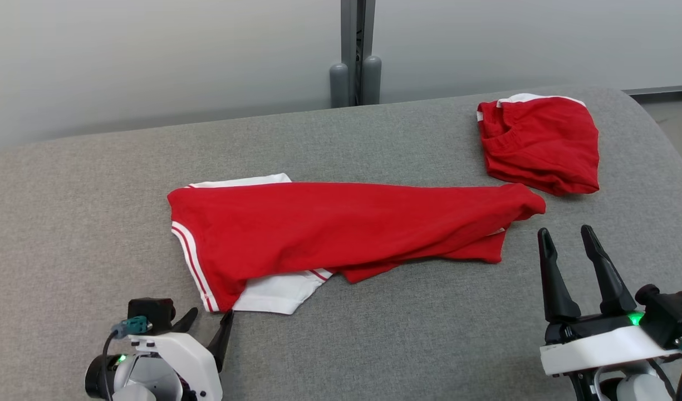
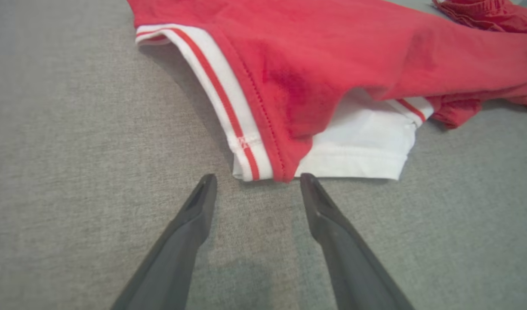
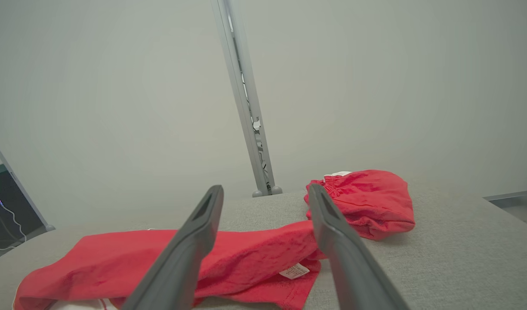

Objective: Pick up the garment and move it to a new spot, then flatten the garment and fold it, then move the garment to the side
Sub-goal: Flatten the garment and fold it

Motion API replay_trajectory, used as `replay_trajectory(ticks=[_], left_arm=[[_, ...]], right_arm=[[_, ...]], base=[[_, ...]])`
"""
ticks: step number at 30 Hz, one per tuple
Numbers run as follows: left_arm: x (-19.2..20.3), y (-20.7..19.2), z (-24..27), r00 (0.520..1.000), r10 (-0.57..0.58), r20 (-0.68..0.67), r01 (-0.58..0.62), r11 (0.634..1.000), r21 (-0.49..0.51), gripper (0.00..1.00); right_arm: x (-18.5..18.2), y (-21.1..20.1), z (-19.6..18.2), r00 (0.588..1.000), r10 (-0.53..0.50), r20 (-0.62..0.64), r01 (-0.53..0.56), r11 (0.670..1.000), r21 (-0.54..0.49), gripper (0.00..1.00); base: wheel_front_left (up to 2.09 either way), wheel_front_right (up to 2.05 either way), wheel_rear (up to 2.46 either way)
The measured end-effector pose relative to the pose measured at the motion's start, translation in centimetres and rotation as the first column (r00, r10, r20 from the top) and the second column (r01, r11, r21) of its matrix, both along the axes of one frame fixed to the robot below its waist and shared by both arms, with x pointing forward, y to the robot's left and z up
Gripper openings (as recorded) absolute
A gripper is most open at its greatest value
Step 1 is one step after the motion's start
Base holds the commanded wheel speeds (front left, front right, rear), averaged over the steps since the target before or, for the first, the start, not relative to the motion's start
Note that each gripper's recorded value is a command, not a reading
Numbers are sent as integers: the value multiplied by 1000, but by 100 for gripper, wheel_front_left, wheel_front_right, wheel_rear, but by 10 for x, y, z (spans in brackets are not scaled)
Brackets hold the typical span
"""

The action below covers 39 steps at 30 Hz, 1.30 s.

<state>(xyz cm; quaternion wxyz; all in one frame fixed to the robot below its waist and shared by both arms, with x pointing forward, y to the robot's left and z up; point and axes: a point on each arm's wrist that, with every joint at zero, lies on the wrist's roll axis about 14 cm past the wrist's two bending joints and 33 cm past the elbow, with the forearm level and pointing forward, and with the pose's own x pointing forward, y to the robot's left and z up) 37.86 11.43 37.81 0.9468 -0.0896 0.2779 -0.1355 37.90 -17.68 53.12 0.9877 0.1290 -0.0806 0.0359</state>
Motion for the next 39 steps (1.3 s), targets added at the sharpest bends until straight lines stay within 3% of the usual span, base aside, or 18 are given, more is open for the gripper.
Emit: replay_trajectory(ticks=[9, 11, 13, 14, 27, 39], left_arm=[[16, -10, -4, 999, -45, -19, 45, 999, 9, 100], [16, -12, -8, 998, -50, -29, 51, 999, 7, 71], [17, -13, -8, 998, -53, -29, 54, 999, 8, 14], [19, -13, -7, 998, -52, -19, 52, 999, 6, 0], [40, -12, 41, 987, -66, 143, 68, 998, -7, 0], [118, -14, 93, 955, -197, 220, 164, 973, 161, 0]], right_arm=[[-1, -11, -2, 999, -34, -7, 34, 999, -3, 100], [-1, -13, -2, 999, -41, -7, 41, 999, -4, 100], [-2, -15, -3, 999, -46, -10, 46, 999, -4, 100], [-2, -16, -3, 999, -49, -11, 49, 999, -4, 100], [2, -11, -2, 999, -36, -8, 36, 999, -1, 100], [10, -10, -13, 999, -35, -40, 35, 999, -3, 100]], base=[[0, 0, 0], [0, 0, 0], [0, 0, 0], [0, 0, 0], [0, 0, 0], [0, 0, 0]])
